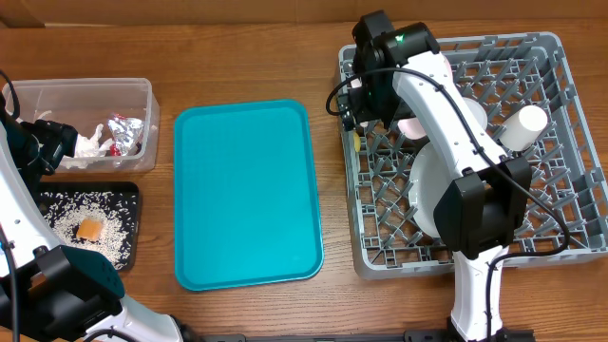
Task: Sort waste into correct bins and load items into the dishwasher rack
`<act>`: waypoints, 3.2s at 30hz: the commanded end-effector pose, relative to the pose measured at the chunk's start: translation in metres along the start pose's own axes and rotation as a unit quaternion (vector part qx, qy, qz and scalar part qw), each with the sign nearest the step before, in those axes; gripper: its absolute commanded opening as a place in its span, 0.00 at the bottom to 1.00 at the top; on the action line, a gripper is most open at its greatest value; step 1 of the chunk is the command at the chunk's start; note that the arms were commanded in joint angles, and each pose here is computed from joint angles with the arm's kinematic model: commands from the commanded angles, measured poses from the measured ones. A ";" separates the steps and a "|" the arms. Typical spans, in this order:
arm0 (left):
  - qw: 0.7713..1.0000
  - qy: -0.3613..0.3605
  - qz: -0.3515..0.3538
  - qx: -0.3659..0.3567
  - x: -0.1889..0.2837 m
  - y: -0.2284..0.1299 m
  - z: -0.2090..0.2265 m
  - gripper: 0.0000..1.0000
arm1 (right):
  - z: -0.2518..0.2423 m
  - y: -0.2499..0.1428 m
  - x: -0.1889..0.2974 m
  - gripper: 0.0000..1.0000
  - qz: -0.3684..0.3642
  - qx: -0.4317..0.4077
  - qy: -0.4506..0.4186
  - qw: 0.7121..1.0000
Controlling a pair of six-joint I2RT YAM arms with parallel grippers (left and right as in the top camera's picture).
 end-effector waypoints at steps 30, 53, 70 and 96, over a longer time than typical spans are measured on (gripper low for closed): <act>1.000 0.002 -0.005 0.003 0.002 -0.001 -0.001 1.00 | -0.104 -0.118 0.185 1.00 -0.196 -0.300 -0.069 0.931; 1.000 0.002 -0.005 0.003 0.002 -0.001 -0.001 1.00 | -0.087 -0.186 0.160 1.00 -0.109 -0.297 0.019 0.949; 1.000 0.002 -0.005 0.003 0.002 -0.001 -0.001 1.00 | -0.098 -0.160 0.185 1.00 -0.226 -0.260 0.032 0.938; 1.000 0.002 -0.005 0.002 0.002 -0.002 -0.001 1.00 | -0.088 -0.197 0.050 1.00 -0.490 -0.073 0.245 0.833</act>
Point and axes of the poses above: each gripper's point midway between its finger pads, its own x axis back along the fingers, its own z axis along the line the jaws close on, y = z × x, the point moved 1 cm from there along x, back along the fingers, and after that the axes turned 12 degrees about -x, right-handed, at the moved point
